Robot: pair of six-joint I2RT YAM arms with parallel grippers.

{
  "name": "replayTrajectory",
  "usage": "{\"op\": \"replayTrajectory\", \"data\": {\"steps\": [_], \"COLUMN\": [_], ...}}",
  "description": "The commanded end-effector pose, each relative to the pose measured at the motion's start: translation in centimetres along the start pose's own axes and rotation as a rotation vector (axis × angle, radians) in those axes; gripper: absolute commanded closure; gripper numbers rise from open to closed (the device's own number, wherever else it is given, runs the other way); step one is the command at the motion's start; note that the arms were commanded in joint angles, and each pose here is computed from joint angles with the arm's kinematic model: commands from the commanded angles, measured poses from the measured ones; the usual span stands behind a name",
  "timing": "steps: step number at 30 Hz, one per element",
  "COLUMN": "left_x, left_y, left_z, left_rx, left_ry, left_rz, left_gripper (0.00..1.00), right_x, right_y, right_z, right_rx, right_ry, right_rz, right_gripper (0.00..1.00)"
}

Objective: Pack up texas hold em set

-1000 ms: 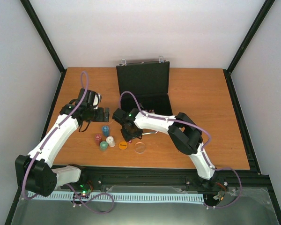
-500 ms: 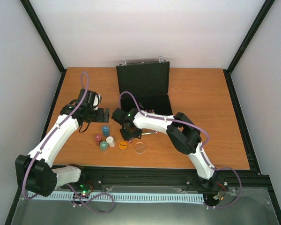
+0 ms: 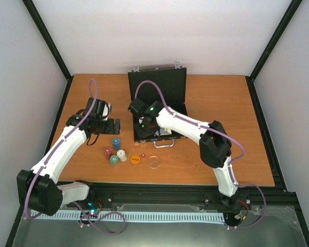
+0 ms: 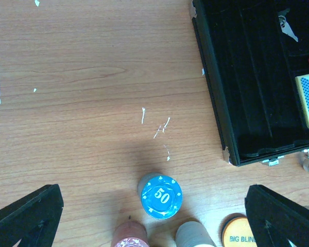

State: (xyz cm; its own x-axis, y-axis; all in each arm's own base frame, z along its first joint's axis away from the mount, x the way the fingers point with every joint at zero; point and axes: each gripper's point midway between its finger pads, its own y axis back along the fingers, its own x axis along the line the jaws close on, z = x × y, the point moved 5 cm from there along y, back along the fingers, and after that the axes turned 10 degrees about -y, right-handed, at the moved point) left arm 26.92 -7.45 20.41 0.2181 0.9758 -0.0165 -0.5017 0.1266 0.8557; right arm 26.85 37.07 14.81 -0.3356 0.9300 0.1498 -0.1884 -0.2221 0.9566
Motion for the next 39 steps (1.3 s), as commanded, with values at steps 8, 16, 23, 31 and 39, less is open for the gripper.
{"op": "replayTrajectory", "data": {"steps": [8,16,23,31,39], "left_x": [-0.1,0.1,0.1,0.1,0.1], "left_y": [0.0,-0.3,-0.5,-0.8,-0.8], "left_z": [0.8,0.7,0.9,1.2,1.3], "left_rx": [-0.013,0.002,0.006,0.01,0.008], "left_ry": [-0.008,-0.006,0.0,0.002,0.009], "left_rz": [0.004,0.017,0.017,0.02,0.018], "left_gripper": [0.0,0.0,0.0,0.0,0.0], "right_x": [-8.6,-9.7,-10.2,-10.8,-10.5], "right_y": [-1.8,-4.5,-6.2,-6.8,-4.1], "right_z": [7.7,9.1,9.0,8.5,8.9], "right_rx": [-0.116,-0.105,-0.09,-0.068,-0.112], "right_ry": [-0.086,-0.08,-0.08,-0.069,-0.079], "right_rz": [-0.103,-0.111,-0.129,-0.164,-0.147], "right_gripper": [0.81,0.81,0.8,0.66,0.66]}}
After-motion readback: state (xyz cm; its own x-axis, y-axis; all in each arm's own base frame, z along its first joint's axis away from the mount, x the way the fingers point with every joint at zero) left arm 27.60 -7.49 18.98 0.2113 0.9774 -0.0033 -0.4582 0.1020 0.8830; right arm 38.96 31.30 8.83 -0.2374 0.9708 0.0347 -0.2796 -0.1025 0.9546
